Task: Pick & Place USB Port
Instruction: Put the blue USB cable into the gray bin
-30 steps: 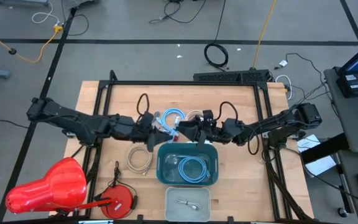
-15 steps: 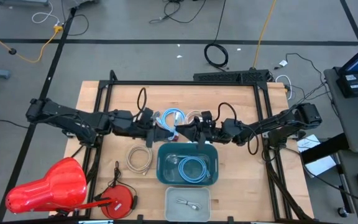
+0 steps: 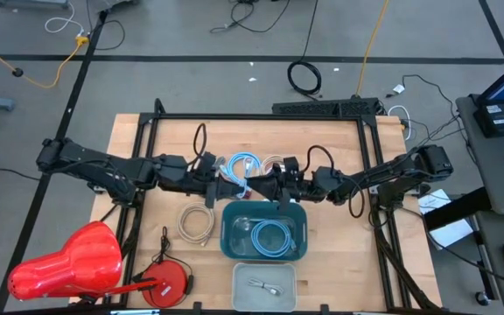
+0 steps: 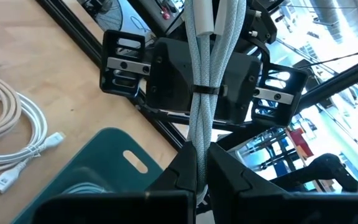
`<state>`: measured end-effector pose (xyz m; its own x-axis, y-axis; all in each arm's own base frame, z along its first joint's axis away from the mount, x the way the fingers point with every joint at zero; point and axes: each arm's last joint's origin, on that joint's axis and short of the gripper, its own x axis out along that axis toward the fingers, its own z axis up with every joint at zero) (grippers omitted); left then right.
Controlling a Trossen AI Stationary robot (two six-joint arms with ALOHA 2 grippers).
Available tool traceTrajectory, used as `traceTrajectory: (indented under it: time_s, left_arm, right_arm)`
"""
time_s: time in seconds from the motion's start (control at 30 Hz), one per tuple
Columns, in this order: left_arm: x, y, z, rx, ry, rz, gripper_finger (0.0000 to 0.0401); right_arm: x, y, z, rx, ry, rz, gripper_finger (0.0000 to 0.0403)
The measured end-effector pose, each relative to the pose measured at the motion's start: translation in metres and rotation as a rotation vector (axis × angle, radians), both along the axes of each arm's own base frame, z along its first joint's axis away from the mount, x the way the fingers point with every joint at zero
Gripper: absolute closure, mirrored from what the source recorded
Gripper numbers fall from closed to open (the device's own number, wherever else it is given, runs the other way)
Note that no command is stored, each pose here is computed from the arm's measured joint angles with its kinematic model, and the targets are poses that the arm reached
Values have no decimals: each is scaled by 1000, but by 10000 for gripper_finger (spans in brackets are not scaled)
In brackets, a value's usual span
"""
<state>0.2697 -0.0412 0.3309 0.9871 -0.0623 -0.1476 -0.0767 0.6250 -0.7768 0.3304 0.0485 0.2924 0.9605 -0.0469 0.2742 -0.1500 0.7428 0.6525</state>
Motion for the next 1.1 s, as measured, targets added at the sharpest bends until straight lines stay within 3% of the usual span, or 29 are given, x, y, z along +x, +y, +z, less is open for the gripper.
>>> traceTrajectory:
  time_s: [0.3, 0.53, 0.7, 1.1]
  left_arm:
    - [0, -1, -1, -10, 7, -25, 387]
    - [0, -2, -1, -24, 8, -53, 387]
    - [0, -3, -1, -29, 8, -72, 387]
    - [5, -4, -4, -41, 4, -106, 388]
  right_arm:
    - [0, -1, 0, 30, 3, 6, 217]
    - [1, -3, 0, 33, 5, -1, 194]
    - [1, -3, -1, 32, 12, -2, 220]
    - [1, -3, 0, 29, 13, 5, 362]
